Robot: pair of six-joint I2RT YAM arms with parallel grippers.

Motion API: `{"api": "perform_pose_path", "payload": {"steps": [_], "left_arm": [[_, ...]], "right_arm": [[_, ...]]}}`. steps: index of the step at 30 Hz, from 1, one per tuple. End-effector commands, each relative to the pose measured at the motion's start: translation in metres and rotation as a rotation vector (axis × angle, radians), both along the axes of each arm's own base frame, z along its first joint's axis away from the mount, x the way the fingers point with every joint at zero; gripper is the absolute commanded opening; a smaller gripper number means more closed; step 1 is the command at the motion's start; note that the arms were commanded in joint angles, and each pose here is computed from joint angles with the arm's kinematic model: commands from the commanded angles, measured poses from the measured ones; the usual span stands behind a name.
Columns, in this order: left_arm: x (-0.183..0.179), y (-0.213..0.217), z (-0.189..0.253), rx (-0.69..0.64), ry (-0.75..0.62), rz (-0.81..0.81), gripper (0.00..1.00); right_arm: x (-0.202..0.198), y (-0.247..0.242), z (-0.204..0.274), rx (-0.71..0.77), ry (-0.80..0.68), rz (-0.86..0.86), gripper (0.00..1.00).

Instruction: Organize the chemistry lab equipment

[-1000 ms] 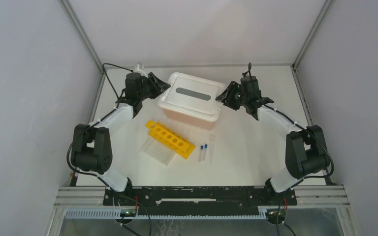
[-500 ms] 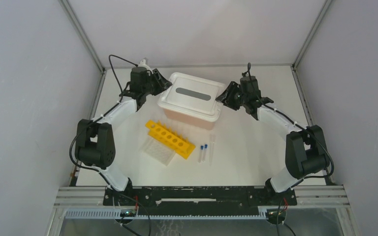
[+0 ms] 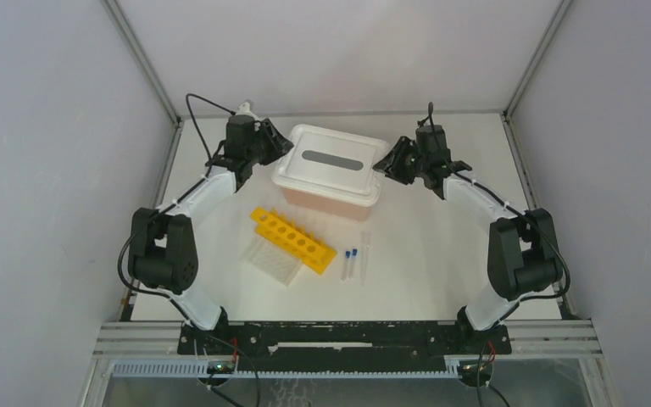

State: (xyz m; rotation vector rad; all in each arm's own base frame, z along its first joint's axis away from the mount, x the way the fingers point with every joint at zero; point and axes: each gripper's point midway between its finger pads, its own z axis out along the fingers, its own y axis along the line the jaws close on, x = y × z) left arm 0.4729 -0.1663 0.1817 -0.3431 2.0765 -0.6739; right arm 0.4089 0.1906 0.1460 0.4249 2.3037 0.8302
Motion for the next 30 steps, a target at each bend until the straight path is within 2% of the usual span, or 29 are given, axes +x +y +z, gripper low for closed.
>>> {"api": "perform_pose_path", "payload": {"steps": [1, 10, 14, 21, 30], "left_arm": [[-0.018, 0.025, -0.012, 0.076, 0.083, 0.084, 0.48], [-0.016, 0.038, -0.016, 0.073, 0.091, 0.125, 0.48], [-0.010, 0.036, -0.017, 0.015, 0.065, 0.125, 0.48], [0.018, 0.017, -0.019, -0.071, 0.043, 0.069, 0.48], [0.056, 0.009, -0.026, -0.060, 0.066, 0.062, 0.48]], "right_arm": [[0.023, -0.009, 0.011, -0.023, -0.056, -0.004, 0.35], [0.065, -0.013, 0.013, -0.021, -0.077, -0.009, 0.31], [0.082, -0.010, 0.012, -0.018, -0.084, -0.002, 0.30], [0.109, -0.008, 0.007, -0.017, -0.085, 0.004, 0.30], [0.145, -0.009, 0.004, -0.007, -0.091, 0.010, 0.30]]}}
